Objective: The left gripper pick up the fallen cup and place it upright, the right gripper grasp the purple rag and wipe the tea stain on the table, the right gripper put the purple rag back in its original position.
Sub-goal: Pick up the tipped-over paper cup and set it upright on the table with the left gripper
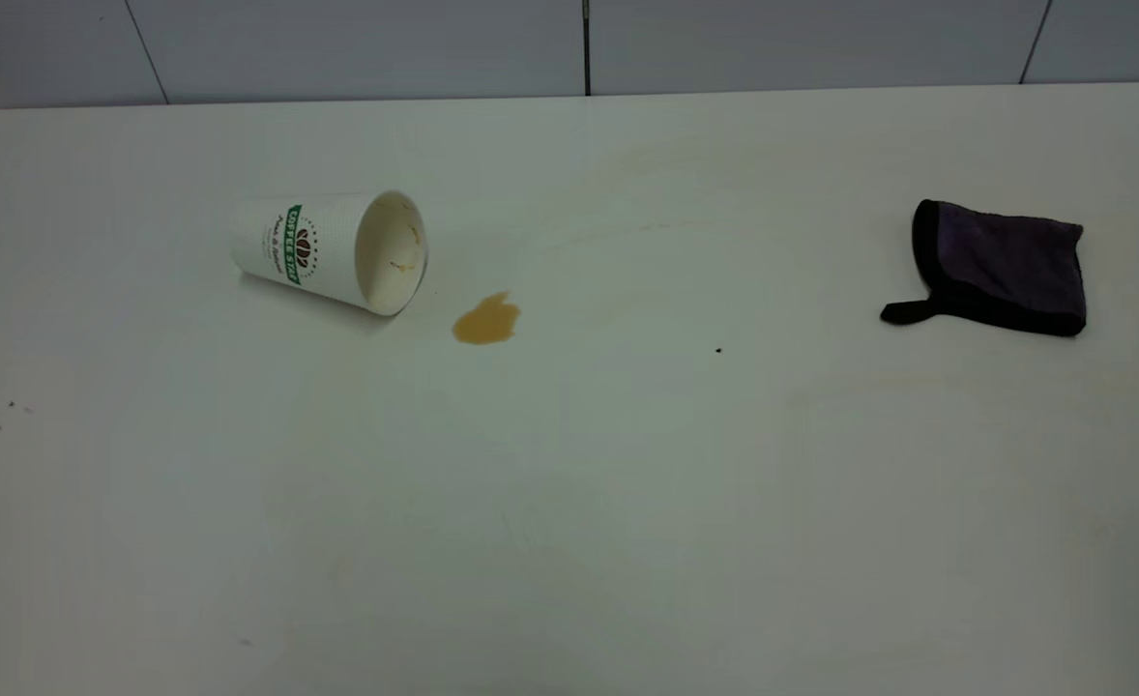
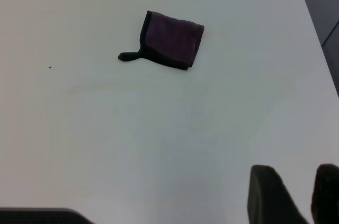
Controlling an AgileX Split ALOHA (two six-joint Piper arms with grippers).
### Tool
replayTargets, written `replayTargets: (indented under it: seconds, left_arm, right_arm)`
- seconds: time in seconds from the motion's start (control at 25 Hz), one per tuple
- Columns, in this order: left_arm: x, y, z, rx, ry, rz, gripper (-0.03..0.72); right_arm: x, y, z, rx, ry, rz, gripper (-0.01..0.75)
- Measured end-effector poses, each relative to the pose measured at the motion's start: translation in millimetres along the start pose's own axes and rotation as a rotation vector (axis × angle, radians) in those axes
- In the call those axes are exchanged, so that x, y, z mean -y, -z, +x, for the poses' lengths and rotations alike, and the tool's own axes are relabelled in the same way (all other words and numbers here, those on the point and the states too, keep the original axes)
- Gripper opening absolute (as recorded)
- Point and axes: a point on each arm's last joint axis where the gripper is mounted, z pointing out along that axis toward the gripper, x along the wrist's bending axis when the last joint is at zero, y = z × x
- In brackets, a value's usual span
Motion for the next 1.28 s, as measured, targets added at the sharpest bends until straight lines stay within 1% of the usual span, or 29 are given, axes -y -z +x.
replayTargets:
  seconds: [1.04, 1.28]
  left_arm:
    - [0.0, 0.0, 0.0, 0.000, 0.001, 0.000, 0.450]
    - [-1.5, 2.3, 1.5, -0.015, 0.036, 0.000, 0.450]
  right_arm:
    - [0.0, 0.0, 0.0, 0.000, 0.000, 0.000, 0.237]
    - [0.0, 0.0, 0.0, 0.000, 0.000, 0.000, 0.237]
